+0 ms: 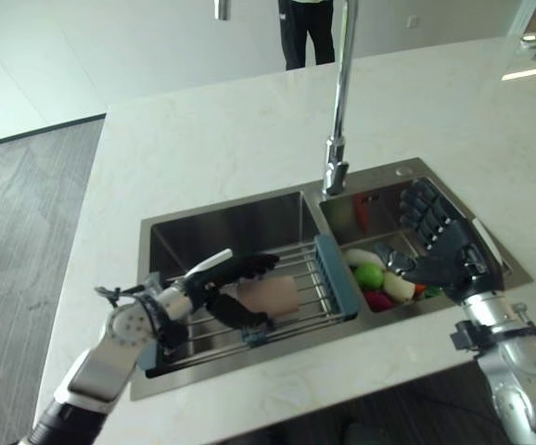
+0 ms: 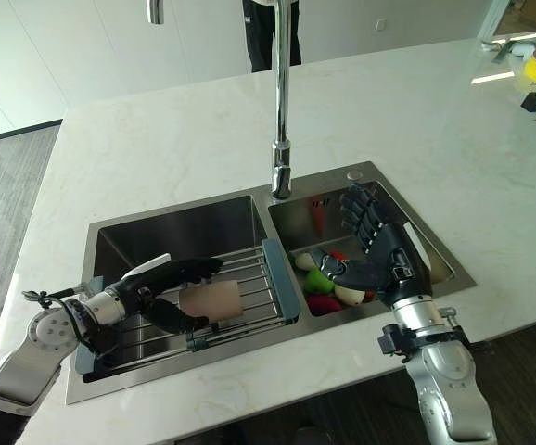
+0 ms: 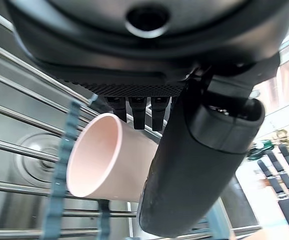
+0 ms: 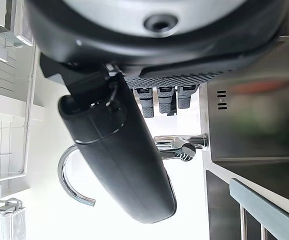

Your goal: Place the dishes in the dishwasher.

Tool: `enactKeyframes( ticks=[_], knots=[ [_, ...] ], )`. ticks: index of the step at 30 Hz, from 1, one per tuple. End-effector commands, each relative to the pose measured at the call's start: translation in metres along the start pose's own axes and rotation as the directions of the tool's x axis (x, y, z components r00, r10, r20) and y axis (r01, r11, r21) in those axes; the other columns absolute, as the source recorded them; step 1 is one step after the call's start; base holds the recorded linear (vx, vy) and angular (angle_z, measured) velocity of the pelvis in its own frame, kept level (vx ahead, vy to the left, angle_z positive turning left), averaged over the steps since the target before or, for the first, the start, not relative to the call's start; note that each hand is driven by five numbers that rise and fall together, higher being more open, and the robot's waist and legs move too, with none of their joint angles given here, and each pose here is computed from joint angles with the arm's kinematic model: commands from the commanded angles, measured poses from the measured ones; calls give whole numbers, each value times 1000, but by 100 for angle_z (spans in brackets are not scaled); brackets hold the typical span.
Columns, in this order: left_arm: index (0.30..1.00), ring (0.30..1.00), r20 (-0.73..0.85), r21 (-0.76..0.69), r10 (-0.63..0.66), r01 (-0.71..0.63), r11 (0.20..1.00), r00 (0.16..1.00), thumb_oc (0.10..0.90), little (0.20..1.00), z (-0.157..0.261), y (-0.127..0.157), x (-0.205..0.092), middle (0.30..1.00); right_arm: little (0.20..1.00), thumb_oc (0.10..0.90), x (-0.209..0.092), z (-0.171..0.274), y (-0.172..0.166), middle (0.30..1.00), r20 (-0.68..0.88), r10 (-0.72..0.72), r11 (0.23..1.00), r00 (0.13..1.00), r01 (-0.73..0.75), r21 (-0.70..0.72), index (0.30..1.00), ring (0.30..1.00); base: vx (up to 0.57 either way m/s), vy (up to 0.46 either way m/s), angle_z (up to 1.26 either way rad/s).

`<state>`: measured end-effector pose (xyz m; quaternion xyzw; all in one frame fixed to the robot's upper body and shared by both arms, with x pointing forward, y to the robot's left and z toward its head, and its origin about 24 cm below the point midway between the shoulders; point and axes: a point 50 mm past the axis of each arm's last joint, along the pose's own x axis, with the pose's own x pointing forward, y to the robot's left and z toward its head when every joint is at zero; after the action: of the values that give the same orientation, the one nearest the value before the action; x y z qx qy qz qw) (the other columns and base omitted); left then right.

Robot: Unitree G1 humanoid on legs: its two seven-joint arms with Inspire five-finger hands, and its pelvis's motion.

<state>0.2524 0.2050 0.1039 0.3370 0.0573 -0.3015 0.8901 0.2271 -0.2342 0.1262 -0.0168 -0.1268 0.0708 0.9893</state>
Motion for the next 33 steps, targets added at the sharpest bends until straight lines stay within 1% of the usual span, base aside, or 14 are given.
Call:
enactKeyframes(
  ticks=[1,12,14,16,21,22,23,24,25,31,33],
  knots=[
    [900,900,140,142,80,-100,985,987,800,900,35,21,3,900,900,800,14,44,7,900,234,69,995,970,-51,-81,900,900,0,0,0],
    [900,900,96,214,111,-129,968,989,800,900,30,19,10,900,900,800,15,42,10,900,234,80,994,969,-61,-88,900,900,0,0,0],
    [900,900,95,213,111,-129,968,989,800,900,29,19,11,900,900,800,15,42,11,900,235,81,994,969,-62,-88,900,900,0,0,0],
    [900,900,114,161,104,-122,979,988,800,900,30,16,16,900,900,800,17,42,13,900,239,82,995,967,-64,-81,900,900,0,0,0],
    [900,900,132,137,99,-117,984,986,800,900,32,8,28,900,900,800,19,40,18,900,240,93,995,966,-79,-68,900,900,0,0,0],
    [841,841,127,140,94,-111,984,987,761,841,31,6,30,841,900,800,20,39,18,900,240,96,994,966,-82,-68,900,900,0,0,0],
    [547,547,120,146,79,-96,985,990,565,547,31,3,34,547,900,800,20,39,19,900,240,102,994,965,-89,-63,900,900,0,0,0],
    [436,436,116,157,69,-87,984,991,491,436,31,1,36,436,900,800,20,39,20,900,240,104,994,965,-92,-61,900,900,0,0,0],
    [300,300,114,163,53,-72,984,992,400,300,32,-1,39,300,900,800,21,39,20,900,241,108,993,964,-97,-60,900,900,0,0,0],
    [300,300,99,218,18,-40,975,995,400,300,33,-4,41,300,900,800,20,37,21,900,235,113,993,965,-104,-52,900,900,3,-13,-3],
    [300,300,118,213,32,-56,975,992,400,300,34,-3,40,300,900,800,20,36,20,900,233,112,993,966,-103,-51,900,900,0,0,0]
  ],
)
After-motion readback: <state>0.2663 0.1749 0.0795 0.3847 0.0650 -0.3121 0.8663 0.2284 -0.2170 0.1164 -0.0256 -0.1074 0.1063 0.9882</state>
